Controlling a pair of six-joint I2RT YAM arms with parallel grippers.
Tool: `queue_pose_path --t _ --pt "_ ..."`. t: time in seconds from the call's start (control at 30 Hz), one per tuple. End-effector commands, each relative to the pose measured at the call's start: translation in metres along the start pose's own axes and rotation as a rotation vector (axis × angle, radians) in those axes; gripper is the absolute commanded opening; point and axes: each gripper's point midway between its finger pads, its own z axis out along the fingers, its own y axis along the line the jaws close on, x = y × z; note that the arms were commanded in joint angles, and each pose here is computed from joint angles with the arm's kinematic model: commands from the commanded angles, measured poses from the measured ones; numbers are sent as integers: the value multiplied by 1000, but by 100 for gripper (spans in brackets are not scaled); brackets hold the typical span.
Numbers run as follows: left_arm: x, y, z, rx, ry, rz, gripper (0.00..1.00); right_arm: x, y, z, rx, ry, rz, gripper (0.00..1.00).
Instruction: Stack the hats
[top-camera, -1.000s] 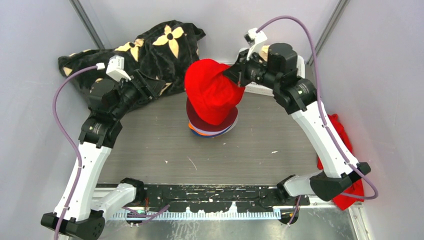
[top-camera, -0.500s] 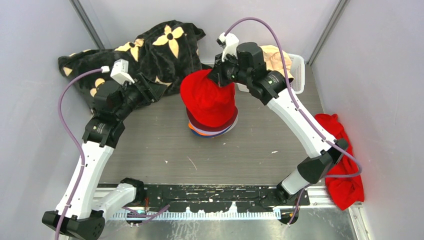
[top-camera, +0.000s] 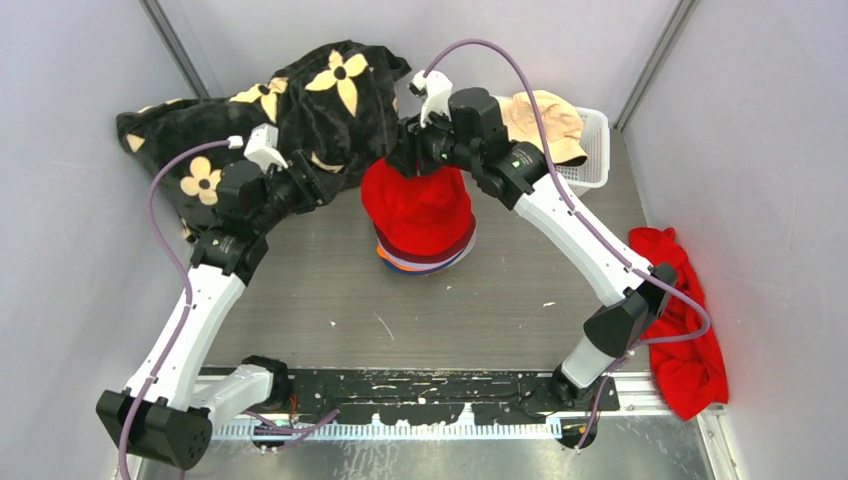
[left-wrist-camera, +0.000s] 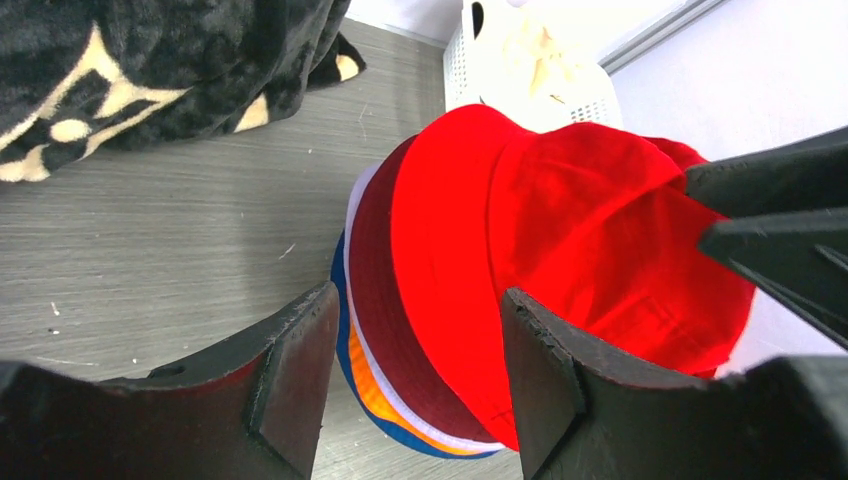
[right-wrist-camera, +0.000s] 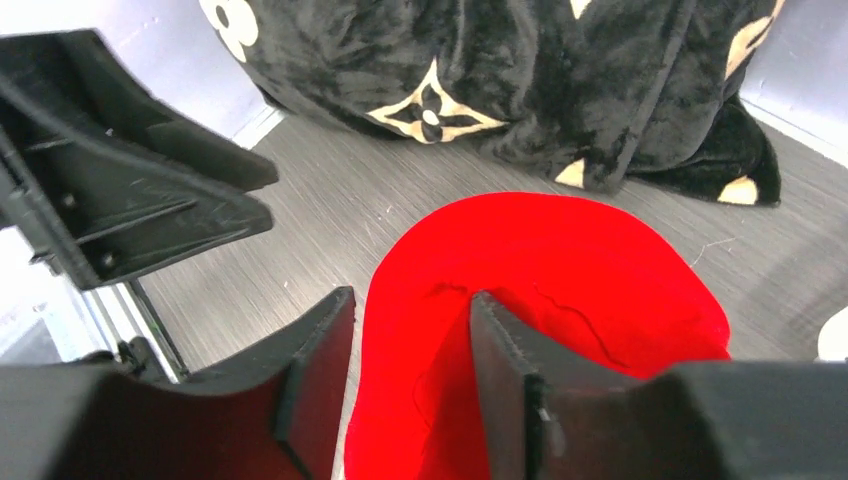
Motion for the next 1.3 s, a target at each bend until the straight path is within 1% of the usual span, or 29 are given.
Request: queue_pose_path --t 0.0,0.07,0.17,0.27,0.4,0.57,0.67,0.77,0.87,1.03,1.2,1.27 --pt "-17 -16 12 89 -75 8 61 -48 18 -33 -26 -201 -30 60" --pt "-14 -15 18 94 -67 0 61 -62 15 -52 10 -265 -41 66" --pt "-4 -12 28 113 -48 -20 61 -77 1 -73 113 -321 -45 68" --pt "5 -11 36 148 -44 -48 61 -79 -18 -92 234 -355 -35 70" --pt "15 -16 42 211 -30 -66 61 -72 -53 -117 417 -380 2 73" --pt "29 -22 47 293 1 -89 61 -43 -99 -136 570 -341 62 74" --pt "37 -24 49 337 10 -117 61 -12 -124 -136 604 -299 115 74" --pt "39 -25 50 370 9 -133 61 15 -140 -133 615 -258 149 74" --pt "41 -23 52 383 15 -154 61 35 -152 -129 635 -221 168 74" --pt "42 -19 55 429 -2 -206 60 54 -157 -118 594 -191 190 74" --pt "47 -13 58 442 -3 -231 54 67 -164 -110 588 -166 205 74" --pt "47 -12 58 447 -11 -230 46 70 -165 -109 585 -161 210 74"
